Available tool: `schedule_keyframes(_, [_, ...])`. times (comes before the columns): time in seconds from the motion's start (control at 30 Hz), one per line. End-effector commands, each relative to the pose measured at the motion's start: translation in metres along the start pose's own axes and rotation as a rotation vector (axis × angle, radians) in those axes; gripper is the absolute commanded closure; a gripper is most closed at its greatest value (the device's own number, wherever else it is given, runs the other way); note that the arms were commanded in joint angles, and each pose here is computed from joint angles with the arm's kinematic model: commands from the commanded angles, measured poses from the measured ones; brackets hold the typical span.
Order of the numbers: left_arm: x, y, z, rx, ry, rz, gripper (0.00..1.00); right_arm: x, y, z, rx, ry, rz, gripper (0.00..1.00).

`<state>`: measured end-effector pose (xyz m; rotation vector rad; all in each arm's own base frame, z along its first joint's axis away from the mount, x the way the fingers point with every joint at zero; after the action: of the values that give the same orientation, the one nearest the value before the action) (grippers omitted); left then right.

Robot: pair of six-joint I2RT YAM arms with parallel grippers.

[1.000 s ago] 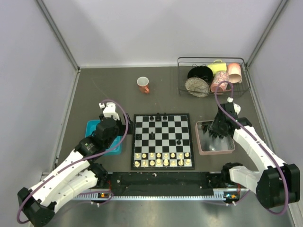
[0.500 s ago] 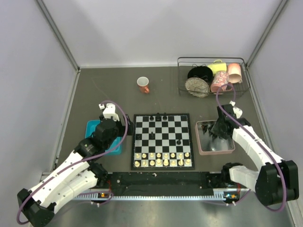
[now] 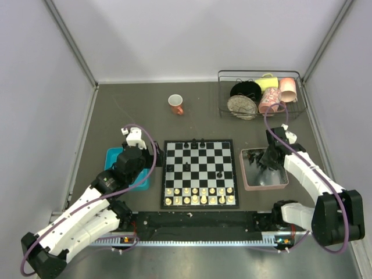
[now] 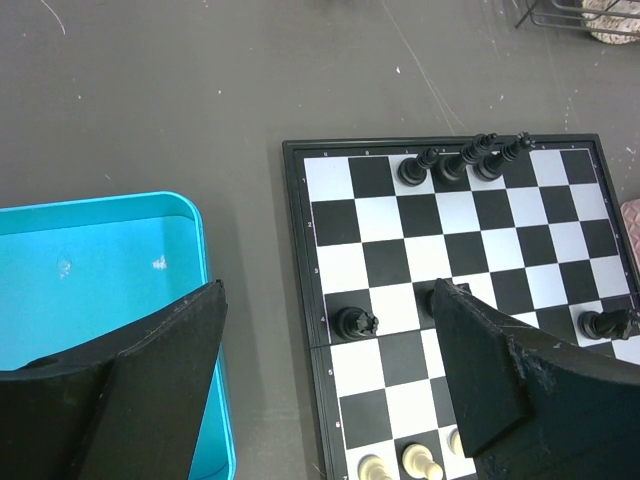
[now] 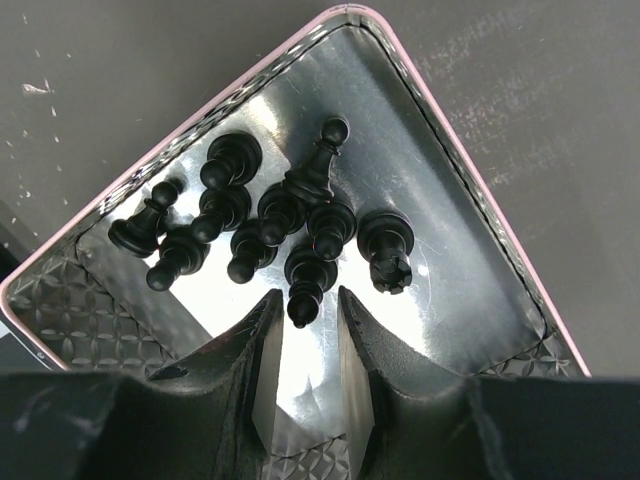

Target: Set up the chess pieces on the board

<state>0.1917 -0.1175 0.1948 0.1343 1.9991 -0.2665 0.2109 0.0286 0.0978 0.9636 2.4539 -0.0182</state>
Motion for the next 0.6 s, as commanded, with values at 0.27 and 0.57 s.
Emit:
schedule_keyframes(0.27, [-0.0059,-0.0037,-0.0005,0.023,-0.036,-0.013,0.12,-0.0001,-0.0022,0.0047,-0.006,-0.015,0.003,0.88])
schedule_keyframes(0.57, [-0.0042,-0.0033,-0.0009,0.024,-0.033,-0.011,0.12,-0.0031,-0.0020,-0.0018,-0.028,-0.032,-0.005,1.00])
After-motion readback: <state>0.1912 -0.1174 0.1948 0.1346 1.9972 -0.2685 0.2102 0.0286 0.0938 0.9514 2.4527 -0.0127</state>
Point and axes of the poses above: each gripper's point midway between its finger pads, its own z axis out along the fingers, its own y axis along the line the jaws close on, x = y × z, the point moved 5 cm from there along -z, back along the fingers, and after that the axes turned 9 degrees about z, right-handed, at the moved point
